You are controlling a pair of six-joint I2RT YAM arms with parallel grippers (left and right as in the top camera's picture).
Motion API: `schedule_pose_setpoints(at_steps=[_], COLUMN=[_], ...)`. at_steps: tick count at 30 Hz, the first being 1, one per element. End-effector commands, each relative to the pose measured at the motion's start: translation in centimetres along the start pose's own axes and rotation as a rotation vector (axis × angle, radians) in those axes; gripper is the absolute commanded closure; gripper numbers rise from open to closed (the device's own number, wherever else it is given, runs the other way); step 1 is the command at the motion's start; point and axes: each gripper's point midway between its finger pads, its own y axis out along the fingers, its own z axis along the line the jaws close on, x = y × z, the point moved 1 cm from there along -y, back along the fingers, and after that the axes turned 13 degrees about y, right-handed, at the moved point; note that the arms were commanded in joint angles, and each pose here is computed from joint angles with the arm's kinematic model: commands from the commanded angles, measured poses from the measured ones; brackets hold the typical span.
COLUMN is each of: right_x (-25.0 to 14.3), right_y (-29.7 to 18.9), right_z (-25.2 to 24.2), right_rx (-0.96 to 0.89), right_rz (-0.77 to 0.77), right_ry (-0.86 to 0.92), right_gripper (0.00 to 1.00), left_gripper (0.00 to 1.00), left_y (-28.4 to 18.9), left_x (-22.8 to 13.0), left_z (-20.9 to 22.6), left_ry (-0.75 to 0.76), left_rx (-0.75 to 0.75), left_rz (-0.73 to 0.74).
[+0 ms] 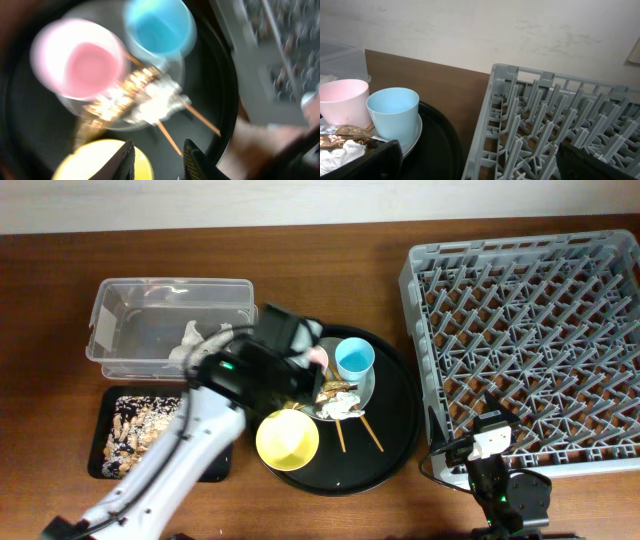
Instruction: Sort waste into correct bins and load items into the dishwasher rack
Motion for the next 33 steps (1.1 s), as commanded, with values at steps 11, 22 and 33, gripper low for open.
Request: schedule_pose_setpoints(at_steps=[11, 22, 33], right_x=[-0.3, -0.3, -0.3], right_y=[0.0, 0.0, 0.0], right_z=[0.0, 0.0, 0.0], right_rx=[-0.002, -0.002, -0.002], right_rz=[0.006, 0.006, 0.006], right_ry=[0.012, 0.012, 0.012], right_gripper=[0.01, 0.01, 0.01], left_gripper=[0.55, 0.41, 0.58], left_y=[10.2, 12.5, 12.9], left_x=[-4.0, -3.6, -3.9], left_z=[-3.5, -1.4, -2.1], left_ry=[0.371, 0.384, 0.380], left_rx=[0.323, 0.462, 0.409], left_rz=[0.140, 0.136, 0.144])
